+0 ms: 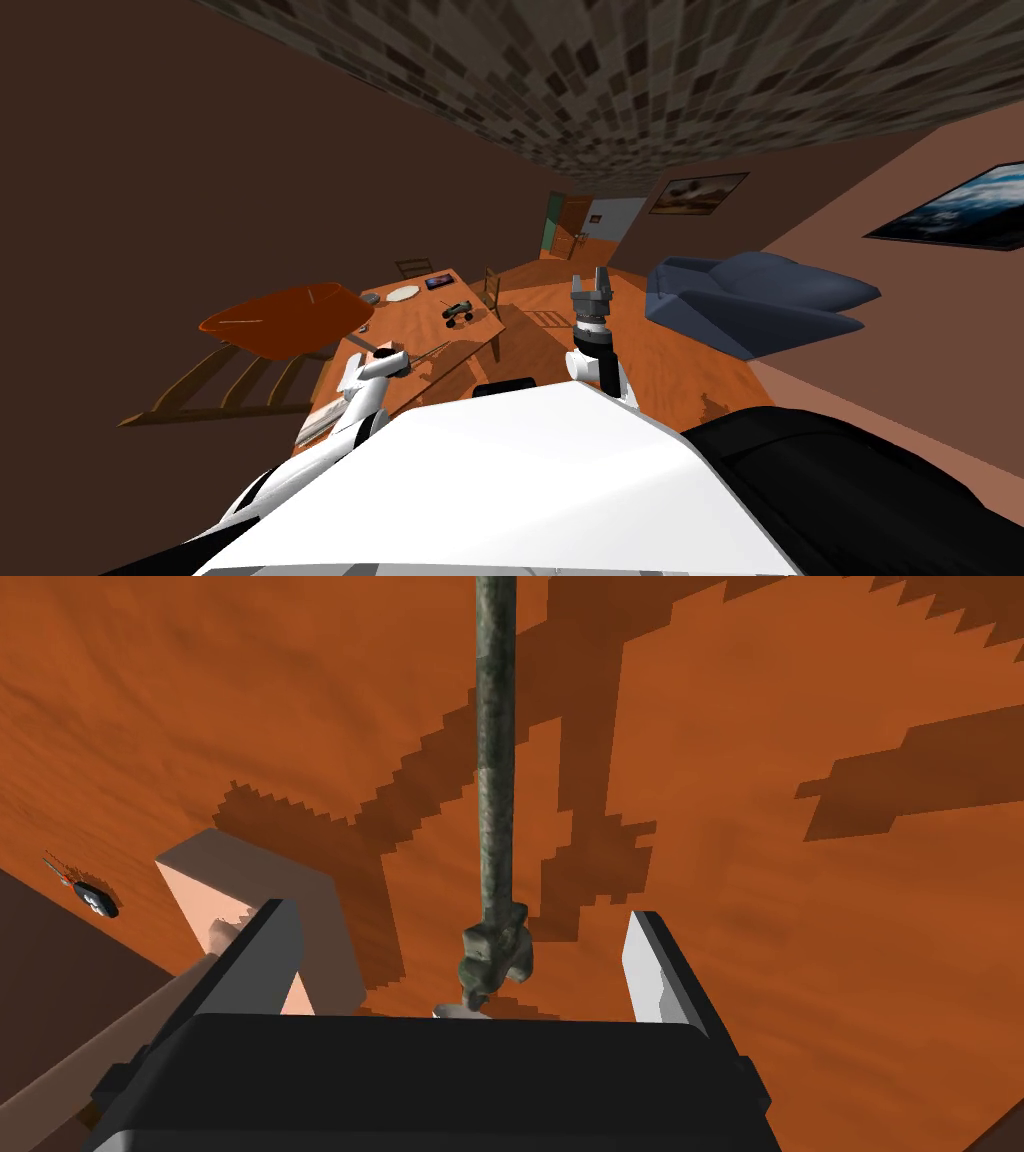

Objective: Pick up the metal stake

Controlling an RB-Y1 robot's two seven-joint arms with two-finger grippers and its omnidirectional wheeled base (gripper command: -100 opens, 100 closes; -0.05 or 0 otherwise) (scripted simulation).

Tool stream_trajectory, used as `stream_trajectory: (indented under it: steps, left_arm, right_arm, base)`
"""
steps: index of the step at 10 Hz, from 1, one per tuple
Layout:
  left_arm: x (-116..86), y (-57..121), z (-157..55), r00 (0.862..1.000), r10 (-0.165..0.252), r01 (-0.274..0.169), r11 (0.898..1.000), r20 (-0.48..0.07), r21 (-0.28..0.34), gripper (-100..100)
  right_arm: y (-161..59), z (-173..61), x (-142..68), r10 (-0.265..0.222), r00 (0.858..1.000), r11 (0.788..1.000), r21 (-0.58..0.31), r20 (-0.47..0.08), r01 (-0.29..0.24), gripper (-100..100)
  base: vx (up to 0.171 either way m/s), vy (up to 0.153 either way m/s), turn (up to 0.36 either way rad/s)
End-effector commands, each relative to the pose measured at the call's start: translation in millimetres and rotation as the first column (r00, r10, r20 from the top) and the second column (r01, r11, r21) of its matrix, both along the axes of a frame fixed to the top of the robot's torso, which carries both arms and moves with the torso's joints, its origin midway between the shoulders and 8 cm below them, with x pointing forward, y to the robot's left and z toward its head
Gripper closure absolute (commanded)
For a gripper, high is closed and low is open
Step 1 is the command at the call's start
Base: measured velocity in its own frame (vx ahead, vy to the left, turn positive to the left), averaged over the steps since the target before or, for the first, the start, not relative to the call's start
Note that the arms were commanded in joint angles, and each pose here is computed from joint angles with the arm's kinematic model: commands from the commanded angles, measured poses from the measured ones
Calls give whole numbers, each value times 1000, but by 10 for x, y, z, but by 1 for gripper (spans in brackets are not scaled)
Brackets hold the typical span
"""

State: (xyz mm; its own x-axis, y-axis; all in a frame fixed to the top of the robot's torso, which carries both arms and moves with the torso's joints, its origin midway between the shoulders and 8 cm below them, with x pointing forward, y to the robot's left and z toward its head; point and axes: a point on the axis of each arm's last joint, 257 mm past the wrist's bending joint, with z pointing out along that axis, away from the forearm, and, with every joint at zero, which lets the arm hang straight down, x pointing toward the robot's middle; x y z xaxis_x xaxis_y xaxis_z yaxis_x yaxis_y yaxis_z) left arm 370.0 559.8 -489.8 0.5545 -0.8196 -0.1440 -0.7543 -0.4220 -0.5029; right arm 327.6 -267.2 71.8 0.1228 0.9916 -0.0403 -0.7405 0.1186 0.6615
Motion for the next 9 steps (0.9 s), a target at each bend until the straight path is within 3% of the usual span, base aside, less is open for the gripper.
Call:
stream_trajectory:
  steps: [1,7,8,9]
  left_arm:
    - [-60,-52,-75,999,17,-19,999,-40,-40,-100]
    - [-138,-161,-176,992,42,-56,991,-116,-118,-100]
    - [-122,-149,-168,994,40,-52,993,-106,-109,-100]
    - [-126,-153,-172,993,40,-52,992,-108,-111,0]
  right_arm:
    - [0,0,0,0,1000,1000,0,0,0,0]
    - [0,0,0,0,1000,1000,0,0,0,0]
    - [0,0,0,0,1000,1000,0,0,0,0]
    - [0,0,0,0,1000,1000,0,0,0,0]
  base:
    - [71,-10,-27]
    - [42,-11,-10]
    - [19,-6,-1]
    - [0,0,0]
